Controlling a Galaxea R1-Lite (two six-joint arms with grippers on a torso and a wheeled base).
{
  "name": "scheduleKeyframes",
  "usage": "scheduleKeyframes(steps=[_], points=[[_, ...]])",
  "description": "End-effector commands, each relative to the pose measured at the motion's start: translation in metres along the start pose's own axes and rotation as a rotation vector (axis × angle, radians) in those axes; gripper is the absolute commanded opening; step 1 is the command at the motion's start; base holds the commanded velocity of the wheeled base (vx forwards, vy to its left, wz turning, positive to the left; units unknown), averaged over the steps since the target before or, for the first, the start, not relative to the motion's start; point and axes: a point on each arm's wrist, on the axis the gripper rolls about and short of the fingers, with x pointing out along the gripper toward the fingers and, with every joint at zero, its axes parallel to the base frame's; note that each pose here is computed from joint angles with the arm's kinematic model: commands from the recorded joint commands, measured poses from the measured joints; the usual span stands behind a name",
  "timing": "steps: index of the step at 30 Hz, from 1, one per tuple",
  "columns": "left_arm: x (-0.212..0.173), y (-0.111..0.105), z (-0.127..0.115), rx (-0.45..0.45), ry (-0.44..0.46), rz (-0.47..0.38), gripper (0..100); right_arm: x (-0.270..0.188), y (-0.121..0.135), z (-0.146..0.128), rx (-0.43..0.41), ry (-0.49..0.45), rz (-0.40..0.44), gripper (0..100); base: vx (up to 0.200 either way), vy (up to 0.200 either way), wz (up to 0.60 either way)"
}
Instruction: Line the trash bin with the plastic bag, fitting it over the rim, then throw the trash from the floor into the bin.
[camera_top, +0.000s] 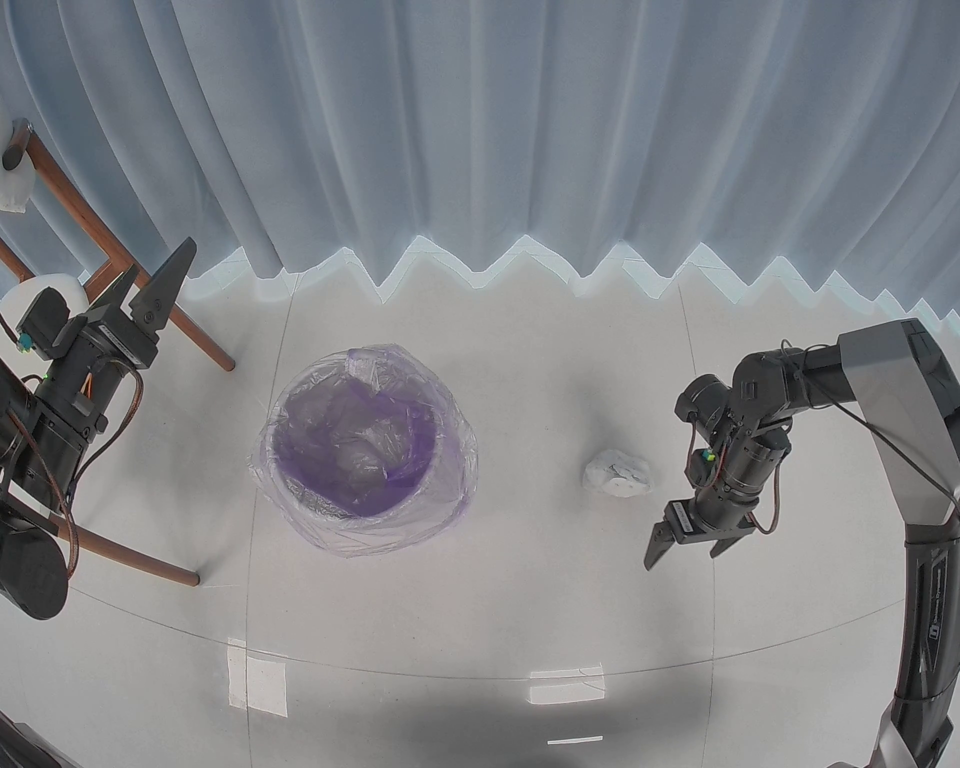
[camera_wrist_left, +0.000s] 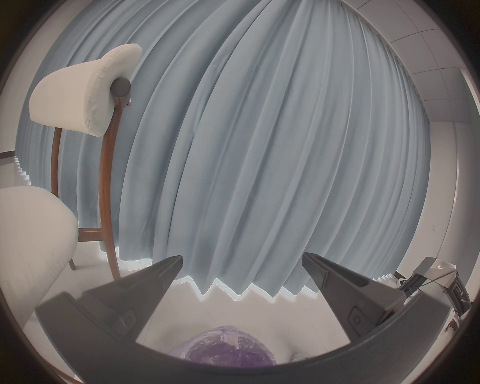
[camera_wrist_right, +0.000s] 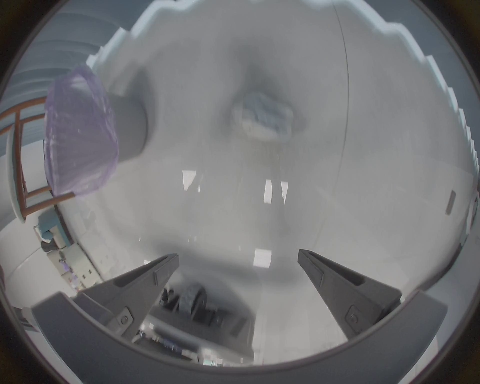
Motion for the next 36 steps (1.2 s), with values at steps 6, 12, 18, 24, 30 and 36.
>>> scheduleKeyframes(steps=[6,12,18,24,30,36], points=[[0.003,0.007,-0.005,0.004,0.012,0.018,100,0.095,0.007,0.062,-0.090,-0.778,0.036,100,0.000,0.000,0.00],[0.003,0.008,-0.008,0.004,0.022,0.022,100,0.098,0.000,0.075,-0.081,-0.823,0.029,100,0.000,0.000,0.00],[0.003,0.010,-0.007,0.008,0.016,0.030,100,0.102,-0.009,0.090,-0.062,-0.861,0.020,100,0.000,0.000,0.00],[0.003,0.010,-0.008,0.008,0.021,0.029,100,0.120,-0.014,0.096,-0.055,-0.850,0.014,100,0.000,0.000,0.00],[0.003,0.009,-0.007,0.008,0.018,0.026,100,0.126,-0.012,0.105,-0.066,-0.872,0.017,100,0.000,0.000,0.00],[0.003,0.009,-0.008,0.007,0.021,0.027,100,0.133,-0.009,0.111,-0.071,-0.884,0.019,100,0.000,0.000,0.00]])
